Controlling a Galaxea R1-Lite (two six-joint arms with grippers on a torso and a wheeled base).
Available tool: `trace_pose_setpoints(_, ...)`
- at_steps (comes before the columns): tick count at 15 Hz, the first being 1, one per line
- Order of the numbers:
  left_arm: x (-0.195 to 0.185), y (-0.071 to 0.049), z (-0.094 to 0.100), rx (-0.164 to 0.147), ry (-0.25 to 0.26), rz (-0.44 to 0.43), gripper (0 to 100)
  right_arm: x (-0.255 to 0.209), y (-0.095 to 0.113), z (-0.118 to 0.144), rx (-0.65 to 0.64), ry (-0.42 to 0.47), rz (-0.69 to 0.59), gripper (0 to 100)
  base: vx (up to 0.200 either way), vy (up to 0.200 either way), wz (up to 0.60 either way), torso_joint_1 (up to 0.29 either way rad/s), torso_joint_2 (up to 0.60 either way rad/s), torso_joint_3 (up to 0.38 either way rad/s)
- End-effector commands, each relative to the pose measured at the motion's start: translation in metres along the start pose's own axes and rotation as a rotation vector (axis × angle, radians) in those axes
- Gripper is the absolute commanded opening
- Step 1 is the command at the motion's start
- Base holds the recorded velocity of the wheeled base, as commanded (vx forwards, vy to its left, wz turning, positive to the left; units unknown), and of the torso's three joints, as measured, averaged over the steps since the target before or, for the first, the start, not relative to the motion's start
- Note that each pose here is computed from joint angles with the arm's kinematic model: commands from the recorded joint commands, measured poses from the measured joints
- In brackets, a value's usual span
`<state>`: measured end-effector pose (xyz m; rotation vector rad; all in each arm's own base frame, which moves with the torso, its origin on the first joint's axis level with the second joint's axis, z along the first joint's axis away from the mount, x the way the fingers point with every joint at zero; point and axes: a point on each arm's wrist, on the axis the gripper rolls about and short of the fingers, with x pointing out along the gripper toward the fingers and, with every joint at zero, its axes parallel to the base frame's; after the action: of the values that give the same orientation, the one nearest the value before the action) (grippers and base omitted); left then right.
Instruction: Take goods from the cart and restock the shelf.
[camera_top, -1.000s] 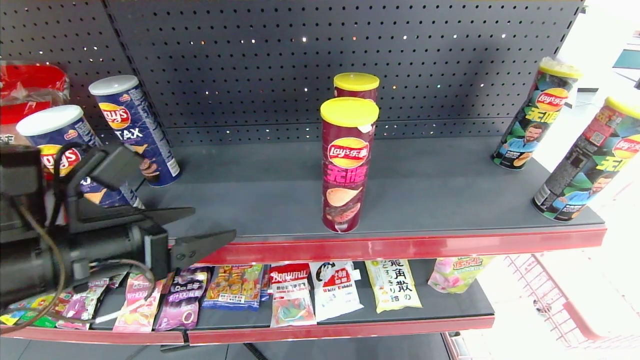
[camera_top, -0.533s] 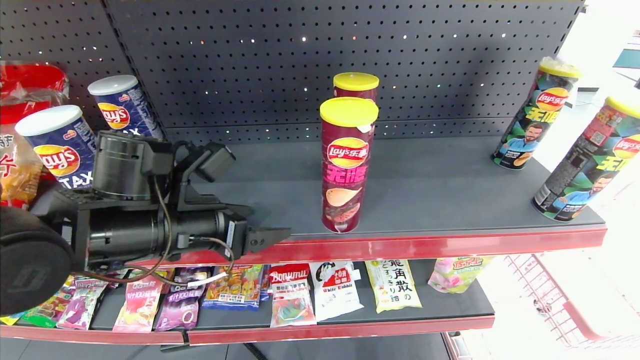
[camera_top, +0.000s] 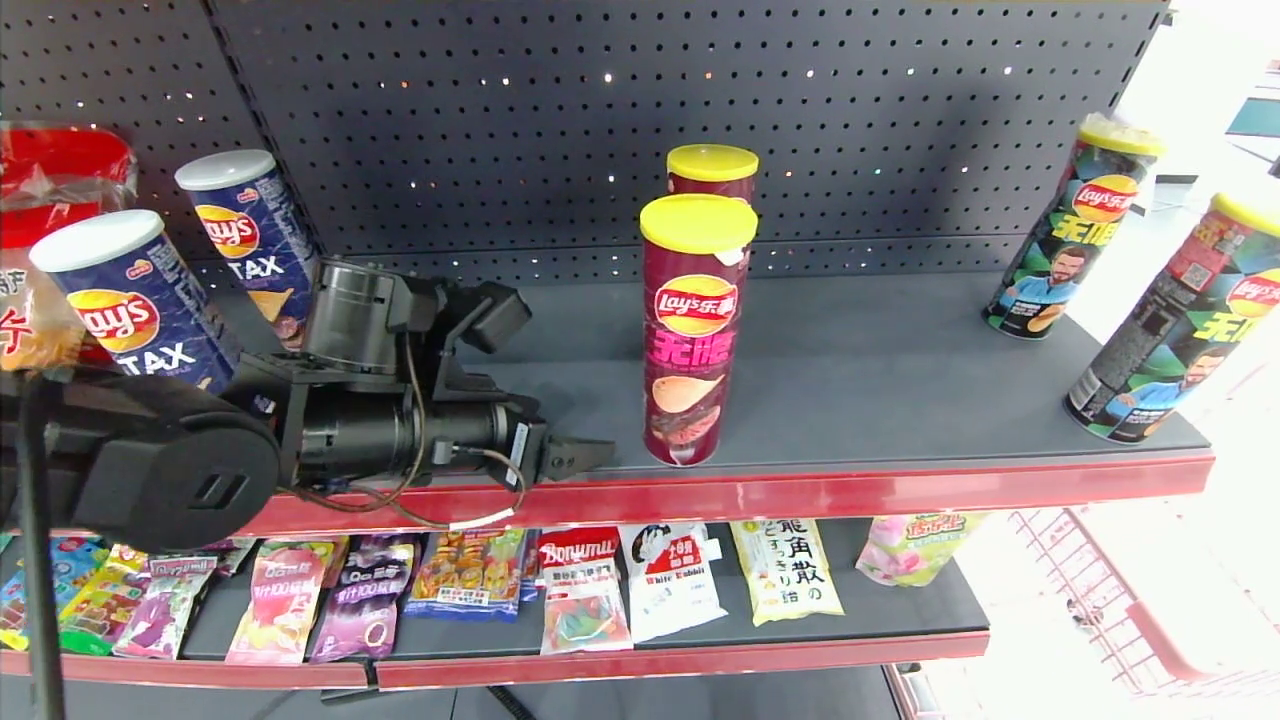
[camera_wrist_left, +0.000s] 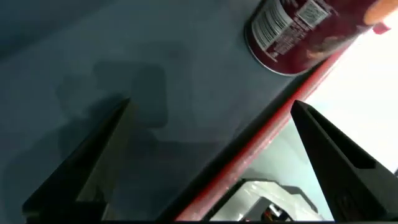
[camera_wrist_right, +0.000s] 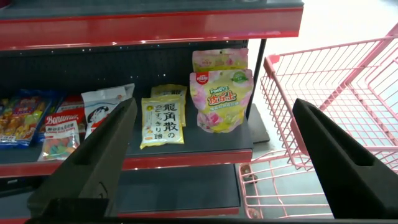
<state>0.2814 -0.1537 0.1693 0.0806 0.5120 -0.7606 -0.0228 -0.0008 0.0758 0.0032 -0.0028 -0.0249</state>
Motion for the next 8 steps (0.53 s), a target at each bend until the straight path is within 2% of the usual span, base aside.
trace_pose_setpoints(1, 0.010, 0.002, 0.000, -0.001, 0.009, -0.002, 100, 0.000, 0.000, 0.000, 0.000, 0.000, 0.000, 100, 0.000, 0.000, 0.00, 0.000, 0.00, 0.000)
trace_pose_setpoints(8, 0.025, 0.000, 0.006, 0.013, 0.002, -0.015, 100, 0.000, 0.000, 0.000, 0.000, 0.000, 0.000, 100, 0.000, 0.000, 0.00, 0.000, 0.00, 0.000)
